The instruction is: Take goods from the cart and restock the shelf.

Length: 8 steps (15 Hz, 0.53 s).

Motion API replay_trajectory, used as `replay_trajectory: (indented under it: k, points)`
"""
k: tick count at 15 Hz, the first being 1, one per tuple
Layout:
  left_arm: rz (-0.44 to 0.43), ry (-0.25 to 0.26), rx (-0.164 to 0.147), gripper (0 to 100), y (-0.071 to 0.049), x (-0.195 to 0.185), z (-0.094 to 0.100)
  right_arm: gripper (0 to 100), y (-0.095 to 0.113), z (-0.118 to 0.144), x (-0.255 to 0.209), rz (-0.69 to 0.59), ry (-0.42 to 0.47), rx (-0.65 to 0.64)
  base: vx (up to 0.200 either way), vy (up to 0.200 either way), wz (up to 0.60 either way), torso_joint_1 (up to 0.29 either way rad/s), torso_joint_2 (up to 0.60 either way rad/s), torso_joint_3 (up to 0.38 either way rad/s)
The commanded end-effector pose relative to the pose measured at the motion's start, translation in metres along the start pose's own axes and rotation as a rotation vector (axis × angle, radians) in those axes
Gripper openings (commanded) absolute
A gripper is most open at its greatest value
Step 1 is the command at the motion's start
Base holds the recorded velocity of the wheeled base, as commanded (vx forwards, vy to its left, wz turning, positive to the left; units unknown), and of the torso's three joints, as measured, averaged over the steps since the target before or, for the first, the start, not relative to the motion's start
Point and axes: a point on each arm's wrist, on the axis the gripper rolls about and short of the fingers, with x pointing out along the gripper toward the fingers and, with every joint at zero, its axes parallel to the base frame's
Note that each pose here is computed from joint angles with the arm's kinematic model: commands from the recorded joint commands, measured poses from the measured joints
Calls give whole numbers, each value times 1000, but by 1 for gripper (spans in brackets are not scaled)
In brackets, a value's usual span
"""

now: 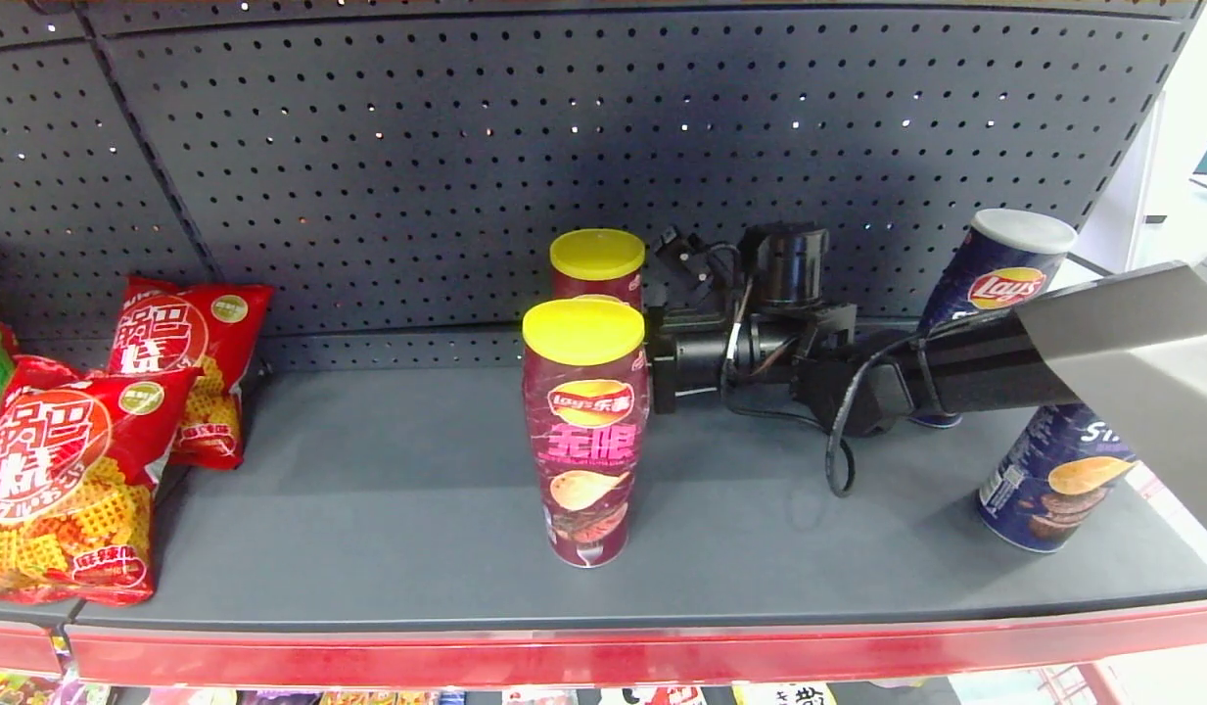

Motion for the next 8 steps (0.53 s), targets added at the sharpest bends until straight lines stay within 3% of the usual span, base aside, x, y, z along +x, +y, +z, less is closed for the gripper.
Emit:
replay_trajectory:
  k: [1,8]
  points:
    - [0,1,-1,100,0,0,0,100,-2,-2,-1,-4,2,3,0,0,0,0,0,0]
    - [0,1,-1,100,0,0,0,100,-19,-5,-23,-62,-2,7,0,0,0,0,0,0]
